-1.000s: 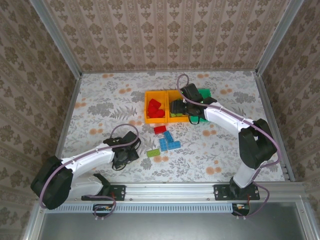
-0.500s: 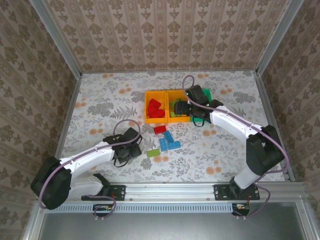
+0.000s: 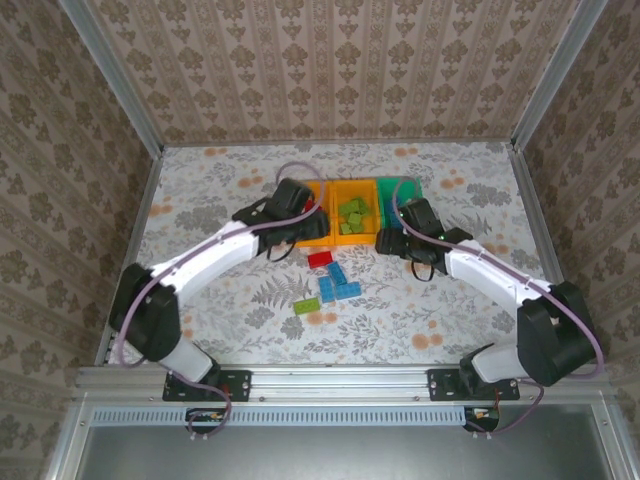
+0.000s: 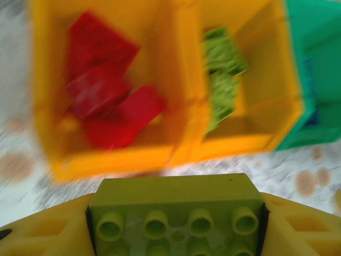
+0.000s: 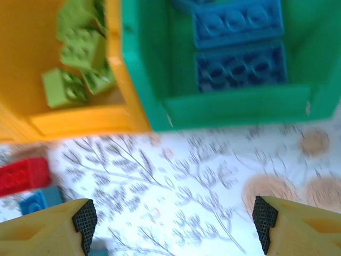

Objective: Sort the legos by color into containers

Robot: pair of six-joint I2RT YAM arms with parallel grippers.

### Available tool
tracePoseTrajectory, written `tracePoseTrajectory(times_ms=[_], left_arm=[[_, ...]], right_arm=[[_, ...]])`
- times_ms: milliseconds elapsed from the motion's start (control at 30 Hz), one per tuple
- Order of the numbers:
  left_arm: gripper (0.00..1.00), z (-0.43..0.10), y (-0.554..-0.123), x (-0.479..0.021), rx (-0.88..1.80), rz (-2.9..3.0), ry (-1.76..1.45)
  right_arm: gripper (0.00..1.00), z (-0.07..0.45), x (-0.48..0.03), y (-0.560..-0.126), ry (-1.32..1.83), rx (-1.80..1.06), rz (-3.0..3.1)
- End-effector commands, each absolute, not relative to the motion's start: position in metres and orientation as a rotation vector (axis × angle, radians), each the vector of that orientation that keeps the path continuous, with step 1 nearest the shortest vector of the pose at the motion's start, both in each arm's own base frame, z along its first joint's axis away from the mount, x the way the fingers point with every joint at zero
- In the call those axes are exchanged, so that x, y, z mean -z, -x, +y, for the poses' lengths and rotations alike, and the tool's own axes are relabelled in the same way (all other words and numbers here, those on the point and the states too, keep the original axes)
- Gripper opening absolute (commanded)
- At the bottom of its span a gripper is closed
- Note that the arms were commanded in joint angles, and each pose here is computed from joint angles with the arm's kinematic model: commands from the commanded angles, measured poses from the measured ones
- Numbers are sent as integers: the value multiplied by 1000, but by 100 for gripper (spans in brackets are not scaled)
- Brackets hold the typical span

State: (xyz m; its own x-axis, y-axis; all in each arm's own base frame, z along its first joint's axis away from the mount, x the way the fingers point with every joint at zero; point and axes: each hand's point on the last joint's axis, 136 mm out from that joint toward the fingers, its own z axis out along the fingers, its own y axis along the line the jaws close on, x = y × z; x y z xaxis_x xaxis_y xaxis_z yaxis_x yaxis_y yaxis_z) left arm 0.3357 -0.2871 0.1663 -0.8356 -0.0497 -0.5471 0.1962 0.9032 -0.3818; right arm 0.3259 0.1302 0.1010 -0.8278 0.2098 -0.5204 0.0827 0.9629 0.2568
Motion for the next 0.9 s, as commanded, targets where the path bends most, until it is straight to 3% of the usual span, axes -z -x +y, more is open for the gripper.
tracePoseTrajectory(times_ms=[0, 233, 467, 767, 833, 867], left_arm=[[62, -332, -356, -184, 693, 2405, -373], [62, -389, -394, -162, 781, 2415, -534], [66, -401, -421, -136, 798, 2462, -482], [85, -399, -426, -140, 786, 2459, -458], [98, -397, -424, -146, 780, 2444, -447], [100, -394, -424, -150, 774, 2436, -442]], right_arm=[[80, 123, -97, -311, -277, -315, 2529], [80, 127, -86, -293, -264, -321, 2563], [80, 144, -83, -276, -207, -311, 2574], [81, 188, -82, -260, -48, -344, 2561], [83, 198, -79, -257, -19, -344, 2572], [84, 202, -77, -255, -8, -342, 2575]])
